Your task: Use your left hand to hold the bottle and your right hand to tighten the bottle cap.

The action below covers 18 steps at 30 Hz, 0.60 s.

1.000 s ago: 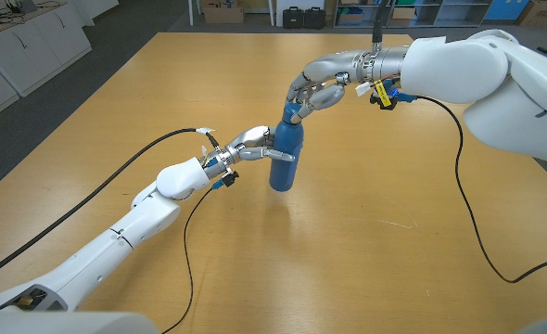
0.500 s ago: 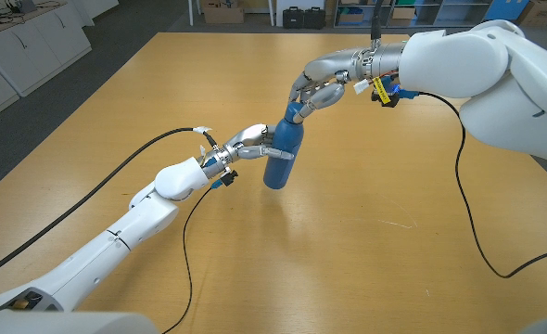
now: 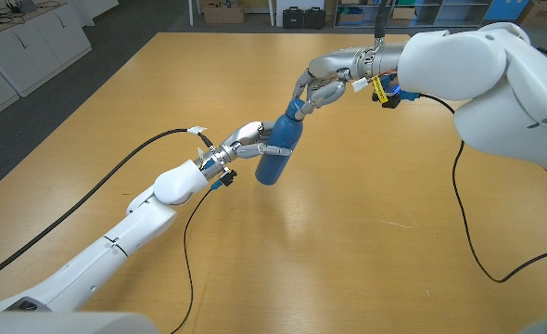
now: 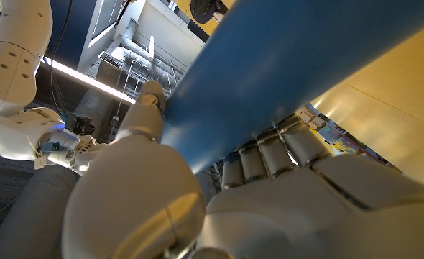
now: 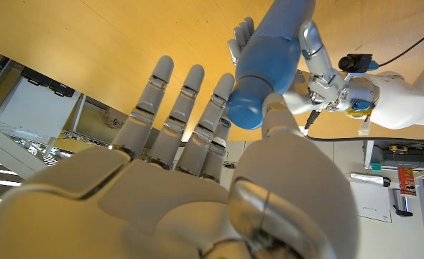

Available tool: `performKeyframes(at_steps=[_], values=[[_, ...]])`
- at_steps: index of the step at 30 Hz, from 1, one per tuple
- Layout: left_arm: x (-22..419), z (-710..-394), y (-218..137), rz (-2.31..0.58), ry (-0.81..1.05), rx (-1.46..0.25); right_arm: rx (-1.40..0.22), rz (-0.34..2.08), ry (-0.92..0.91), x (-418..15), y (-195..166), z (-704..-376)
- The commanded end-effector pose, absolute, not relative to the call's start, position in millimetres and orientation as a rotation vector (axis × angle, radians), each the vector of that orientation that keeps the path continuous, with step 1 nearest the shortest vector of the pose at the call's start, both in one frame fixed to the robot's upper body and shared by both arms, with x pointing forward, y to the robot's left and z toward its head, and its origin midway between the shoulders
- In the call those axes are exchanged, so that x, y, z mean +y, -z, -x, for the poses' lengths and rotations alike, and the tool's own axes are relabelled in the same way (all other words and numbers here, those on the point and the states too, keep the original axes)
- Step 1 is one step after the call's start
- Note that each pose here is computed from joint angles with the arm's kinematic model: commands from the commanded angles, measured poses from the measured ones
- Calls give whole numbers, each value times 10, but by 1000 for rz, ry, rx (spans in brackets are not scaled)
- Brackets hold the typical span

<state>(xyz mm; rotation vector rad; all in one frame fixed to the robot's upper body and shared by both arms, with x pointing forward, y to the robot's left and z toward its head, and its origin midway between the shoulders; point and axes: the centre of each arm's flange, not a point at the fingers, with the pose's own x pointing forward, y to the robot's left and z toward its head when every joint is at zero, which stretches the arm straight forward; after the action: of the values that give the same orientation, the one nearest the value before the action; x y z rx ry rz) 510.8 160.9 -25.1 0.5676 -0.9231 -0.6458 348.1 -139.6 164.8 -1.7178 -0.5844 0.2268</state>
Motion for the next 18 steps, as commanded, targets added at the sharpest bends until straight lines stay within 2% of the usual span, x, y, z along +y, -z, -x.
performKeyframes(at_steps=[1,9,18], values=[[1598,-5055,283,-576,554,-953,-566,1637,-172,-1449,-1638,-3485],[1582,-5048,279,-604,511,-954,-564,1546,-197,-1491,-1606,-3534],[1540,-5022,225,-645,506,-956,-538,1605,-242,-1353,-1606,-3573]])
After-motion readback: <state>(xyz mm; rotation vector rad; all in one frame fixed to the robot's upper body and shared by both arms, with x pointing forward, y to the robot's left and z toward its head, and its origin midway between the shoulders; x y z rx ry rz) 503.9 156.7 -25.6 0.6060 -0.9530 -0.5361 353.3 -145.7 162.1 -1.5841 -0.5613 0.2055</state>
